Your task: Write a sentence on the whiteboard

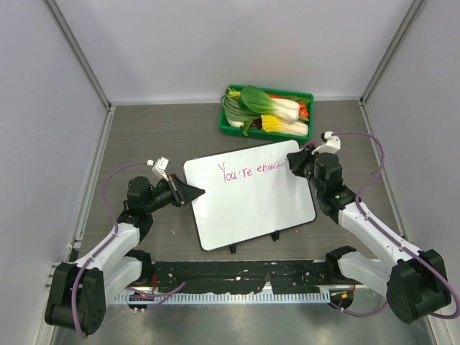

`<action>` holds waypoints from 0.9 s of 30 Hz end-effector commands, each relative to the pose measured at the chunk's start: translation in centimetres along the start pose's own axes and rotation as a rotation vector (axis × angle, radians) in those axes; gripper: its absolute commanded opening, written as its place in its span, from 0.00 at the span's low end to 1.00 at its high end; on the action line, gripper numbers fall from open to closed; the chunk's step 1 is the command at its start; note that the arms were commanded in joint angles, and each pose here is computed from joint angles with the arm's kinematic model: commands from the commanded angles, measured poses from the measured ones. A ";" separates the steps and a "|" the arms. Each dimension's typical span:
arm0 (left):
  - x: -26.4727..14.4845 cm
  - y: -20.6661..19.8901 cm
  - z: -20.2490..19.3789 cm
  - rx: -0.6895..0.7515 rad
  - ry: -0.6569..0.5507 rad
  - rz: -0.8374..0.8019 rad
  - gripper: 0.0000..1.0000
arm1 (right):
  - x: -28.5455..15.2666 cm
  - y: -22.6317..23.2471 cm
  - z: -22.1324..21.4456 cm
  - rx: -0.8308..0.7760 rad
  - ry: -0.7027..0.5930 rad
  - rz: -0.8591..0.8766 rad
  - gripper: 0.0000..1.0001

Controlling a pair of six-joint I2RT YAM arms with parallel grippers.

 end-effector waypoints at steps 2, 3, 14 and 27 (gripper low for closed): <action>-0.2 2.9 -1.4 0.133 0.040 0.170 0.00 | 0.6 1.8 2.0 0.008 -0.072 0.038 0.01; -0.1 2.8 -1.4 0.133 0.041 0.169 0.00 | 0.6 1.9 2.0 0.011 -0.073 0.039 0.01; -0.2 2.8 -1.4 0.134 0.040 0.168 0.00 | 0.4 1.1 1.3 -0.003 -0.044 0.023 0.01; -0.2 2.8 -1.5 0.133 0.042 0.170 0.00 | -0.7 -0.3 -0.1 -0.014 0.007 0.009 0.01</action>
Point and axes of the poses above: each gripper's point midway between its finger pads, its own x axis out along the fingers, its own y axis along the line the jaws close on, z = x × y, the point moved 8 cm from there along -x, back along the fingers, and after that the axes turned 15 degrees about x, right-handed, at the moved point
